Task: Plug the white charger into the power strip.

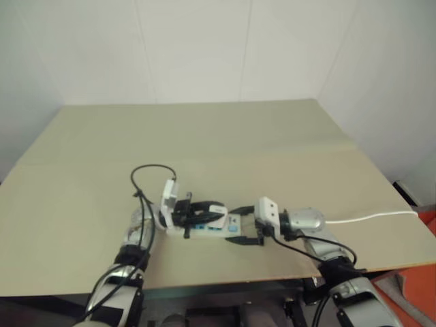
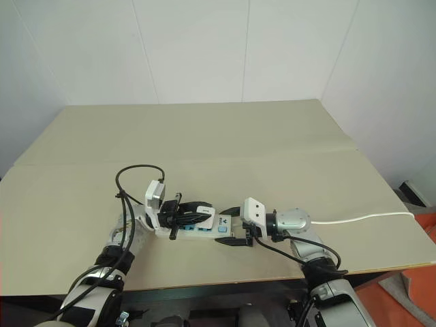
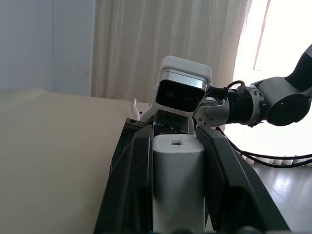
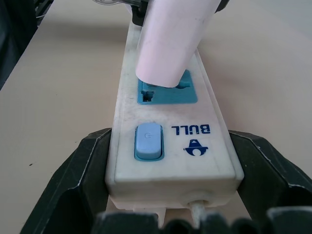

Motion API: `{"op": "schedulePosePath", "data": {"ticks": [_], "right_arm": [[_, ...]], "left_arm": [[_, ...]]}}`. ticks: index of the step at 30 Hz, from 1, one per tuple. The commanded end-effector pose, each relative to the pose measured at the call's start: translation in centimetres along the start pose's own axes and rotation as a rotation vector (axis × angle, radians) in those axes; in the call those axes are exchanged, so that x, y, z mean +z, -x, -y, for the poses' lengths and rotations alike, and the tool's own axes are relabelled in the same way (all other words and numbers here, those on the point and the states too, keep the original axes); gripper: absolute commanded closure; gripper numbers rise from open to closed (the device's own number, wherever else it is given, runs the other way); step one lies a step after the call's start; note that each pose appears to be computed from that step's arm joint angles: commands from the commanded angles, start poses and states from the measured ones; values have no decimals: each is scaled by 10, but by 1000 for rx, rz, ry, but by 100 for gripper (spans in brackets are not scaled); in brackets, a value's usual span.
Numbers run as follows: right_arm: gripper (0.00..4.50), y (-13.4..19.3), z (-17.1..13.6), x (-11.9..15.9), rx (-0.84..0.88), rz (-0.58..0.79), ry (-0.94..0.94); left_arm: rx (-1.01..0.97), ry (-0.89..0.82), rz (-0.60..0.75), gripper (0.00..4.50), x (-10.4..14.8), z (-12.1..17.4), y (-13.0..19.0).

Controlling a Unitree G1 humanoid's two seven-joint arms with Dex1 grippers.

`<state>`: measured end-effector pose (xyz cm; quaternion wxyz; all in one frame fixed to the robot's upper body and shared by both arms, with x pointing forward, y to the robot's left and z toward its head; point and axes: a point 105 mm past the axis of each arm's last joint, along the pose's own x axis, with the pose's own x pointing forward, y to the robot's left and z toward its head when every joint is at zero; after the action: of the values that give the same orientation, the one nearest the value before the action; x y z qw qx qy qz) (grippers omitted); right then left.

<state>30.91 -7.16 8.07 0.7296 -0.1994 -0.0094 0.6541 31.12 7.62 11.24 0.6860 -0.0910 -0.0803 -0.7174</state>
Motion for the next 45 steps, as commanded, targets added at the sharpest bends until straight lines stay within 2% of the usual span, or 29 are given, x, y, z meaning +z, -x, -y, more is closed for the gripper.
{"op": "schedulePosePath", "data": {"ticks": [1, 24, 27, 32, 45], "right_arm": [[109, -14, -20, -12, 83, -46, -12], [109, -14, -21, -15, 81, -54, -13], [109, -14, -21, -15, 81, -53, -14], [109, -16, -22, -15, 83, -50, -13], [109, -17, -24, -18, 81, -56, -15]], "left_arm": [[-23, 45, -11, 350, -10, 4, -6], [-71, 3, -50, 350, -12, 8, -15], [-75, 11, -2, 350, -3, 6, -19], [-82, -5, -29, 350, -6, 6, -21], [-96, -9, 4, 350, 2, 6, -26]]}}
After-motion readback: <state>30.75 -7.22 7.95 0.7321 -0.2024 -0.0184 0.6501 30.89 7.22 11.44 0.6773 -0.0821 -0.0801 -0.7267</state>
